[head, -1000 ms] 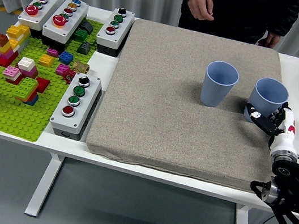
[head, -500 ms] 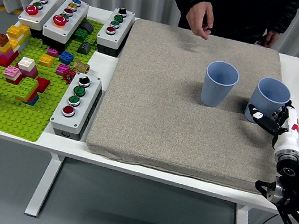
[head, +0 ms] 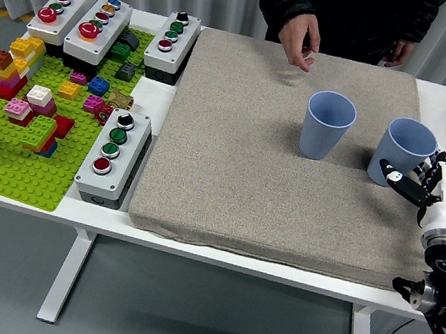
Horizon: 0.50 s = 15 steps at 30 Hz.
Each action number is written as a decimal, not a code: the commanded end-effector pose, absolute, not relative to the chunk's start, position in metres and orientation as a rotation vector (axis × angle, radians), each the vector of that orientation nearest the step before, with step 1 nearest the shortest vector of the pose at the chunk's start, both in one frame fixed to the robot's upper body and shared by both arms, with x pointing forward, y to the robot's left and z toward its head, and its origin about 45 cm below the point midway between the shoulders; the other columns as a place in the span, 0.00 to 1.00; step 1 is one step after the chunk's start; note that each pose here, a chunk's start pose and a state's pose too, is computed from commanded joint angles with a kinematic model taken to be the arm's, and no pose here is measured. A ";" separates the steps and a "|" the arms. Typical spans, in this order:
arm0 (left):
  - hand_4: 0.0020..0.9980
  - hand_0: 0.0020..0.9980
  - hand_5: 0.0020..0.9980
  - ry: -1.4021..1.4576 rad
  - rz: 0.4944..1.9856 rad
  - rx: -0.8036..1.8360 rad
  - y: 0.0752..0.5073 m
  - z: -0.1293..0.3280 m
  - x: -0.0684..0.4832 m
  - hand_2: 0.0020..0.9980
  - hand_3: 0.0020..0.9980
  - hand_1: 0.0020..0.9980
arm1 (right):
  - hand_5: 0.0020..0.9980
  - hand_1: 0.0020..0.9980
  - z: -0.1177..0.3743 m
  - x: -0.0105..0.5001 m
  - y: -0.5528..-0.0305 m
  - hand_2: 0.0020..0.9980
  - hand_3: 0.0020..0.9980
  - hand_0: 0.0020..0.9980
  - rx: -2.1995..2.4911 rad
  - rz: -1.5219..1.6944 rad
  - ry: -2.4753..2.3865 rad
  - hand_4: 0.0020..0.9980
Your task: Pick cup pour cup place
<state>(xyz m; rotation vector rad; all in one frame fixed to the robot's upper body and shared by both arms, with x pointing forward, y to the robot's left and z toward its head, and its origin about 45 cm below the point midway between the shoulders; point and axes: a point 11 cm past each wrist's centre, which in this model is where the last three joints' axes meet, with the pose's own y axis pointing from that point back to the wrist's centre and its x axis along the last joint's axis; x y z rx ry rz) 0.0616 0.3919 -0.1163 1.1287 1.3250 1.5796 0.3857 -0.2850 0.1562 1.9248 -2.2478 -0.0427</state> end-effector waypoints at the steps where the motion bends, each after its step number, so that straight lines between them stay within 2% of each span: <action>1: 0.51 0.76 0.95 1.325 1.580 1.129 0.392 -0.116 0.062 0.85 0.76 0.81 | 0.22 0.85 0.156 0.383 -0.284 0.96 0.94 0.91 1.934 -0.047 -2.241 0.85; 15: 0.51 0.76 0.95 1.331 1.583 1.126 0.393 -0.116 0.061 0.85 0.76 0.81 | 0.22 0.85 0.155 0.371 -0.283 0.96 0.93 0.91 1.952 -0.054 -2.217 0.85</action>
